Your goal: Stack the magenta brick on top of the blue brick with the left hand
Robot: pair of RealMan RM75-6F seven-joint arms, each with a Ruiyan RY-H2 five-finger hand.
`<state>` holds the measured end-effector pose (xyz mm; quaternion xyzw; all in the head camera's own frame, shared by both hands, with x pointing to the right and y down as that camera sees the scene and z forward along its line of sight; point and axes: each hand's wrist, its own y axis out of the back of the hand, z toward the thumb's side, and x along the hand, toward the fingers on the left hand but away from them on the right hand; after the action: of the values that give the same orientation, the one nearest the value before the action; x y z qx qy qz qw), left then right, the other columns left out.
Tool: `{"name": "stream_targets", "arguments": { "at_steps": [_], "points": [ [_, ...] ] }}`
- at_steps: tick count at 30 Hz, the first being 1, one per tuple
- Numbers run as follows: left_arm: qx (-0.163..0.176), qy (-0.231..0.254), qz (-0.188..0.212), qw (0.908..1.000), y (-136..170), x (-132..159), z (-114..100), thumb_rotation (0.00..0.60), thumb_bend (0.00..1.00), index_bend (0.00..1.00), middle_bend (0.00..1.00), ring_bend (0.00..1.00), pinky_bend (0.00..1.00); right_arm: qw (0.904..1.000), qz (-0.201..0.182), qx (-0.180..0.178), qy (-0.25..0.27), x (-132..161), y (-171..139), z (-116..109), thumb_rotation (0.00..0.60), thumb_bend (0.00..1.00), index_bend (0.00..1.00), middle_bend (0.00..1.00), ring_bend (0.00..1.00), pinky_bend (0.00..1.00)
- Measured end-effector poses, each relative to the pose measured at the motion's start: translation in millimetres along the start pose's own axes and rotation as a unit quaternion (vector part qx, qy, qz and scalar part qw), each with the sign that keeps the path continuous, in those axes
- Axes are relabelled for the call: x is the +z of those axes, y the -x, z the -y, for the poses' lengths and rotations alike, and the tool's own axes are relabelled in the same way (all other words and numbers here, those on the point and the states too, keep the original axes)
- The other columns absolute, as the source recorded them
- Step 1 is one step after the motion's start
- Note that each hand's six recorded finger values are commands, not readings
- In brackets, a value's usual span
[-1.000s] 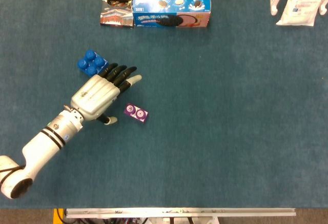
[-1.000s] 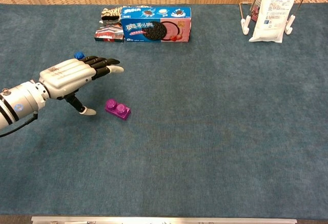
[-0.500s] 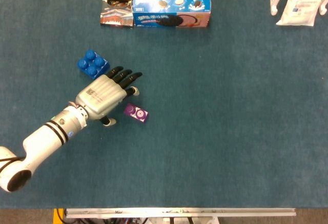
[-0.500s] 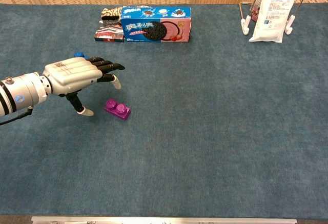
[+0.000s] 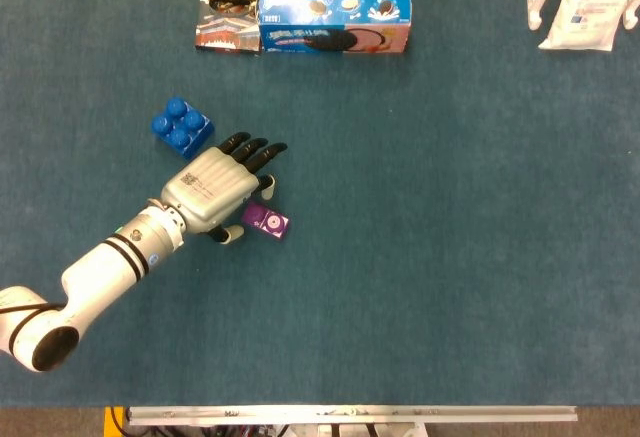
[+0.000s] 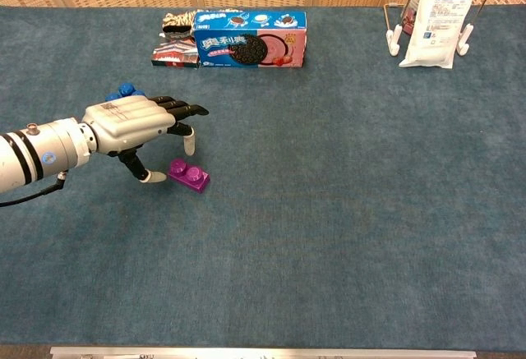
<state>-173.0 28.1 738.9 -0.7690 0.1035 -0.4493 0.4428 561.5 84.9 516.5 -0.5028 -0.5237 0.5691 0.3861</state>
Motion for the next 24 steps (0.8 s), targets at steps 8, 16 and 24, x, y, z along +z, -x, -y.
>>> {"name": "stream_targets", "arguments": {
  "at_steps": [8,16,24],
  "points": [
    [-0.016,0.000,-0.021,0.9996,-1.8,-2.1,6.4,0.600,0.25,0.35,0.00,0.00,0.06,1.0000,-0.001,0.002,0.000,0.5,0.2,0.8,0.600,0.00,0.18,0.24,0.17,0.30],
    [-0.015,0.013,-0.030,0.9994,-4.6,1.4,8.0,0.600,0.28,0.36,0.00,0.00,0.06,1.0000,-0.001,0.003,0.000,0.5,0.7,1.6,0.600,0.00,0.18,0.24,0.17,0.31],
    [-0.017,0.017,-0.031,0.9992,-5.5,4.0,10.3,0.600,0.28,0.38,0.00,0.00,0.06,1.0000,-0.001,0.003,0.000,0.5,0.7,1.5,0.600,0.00,0.18,0.24,0.17,0.31]
  ]
}}
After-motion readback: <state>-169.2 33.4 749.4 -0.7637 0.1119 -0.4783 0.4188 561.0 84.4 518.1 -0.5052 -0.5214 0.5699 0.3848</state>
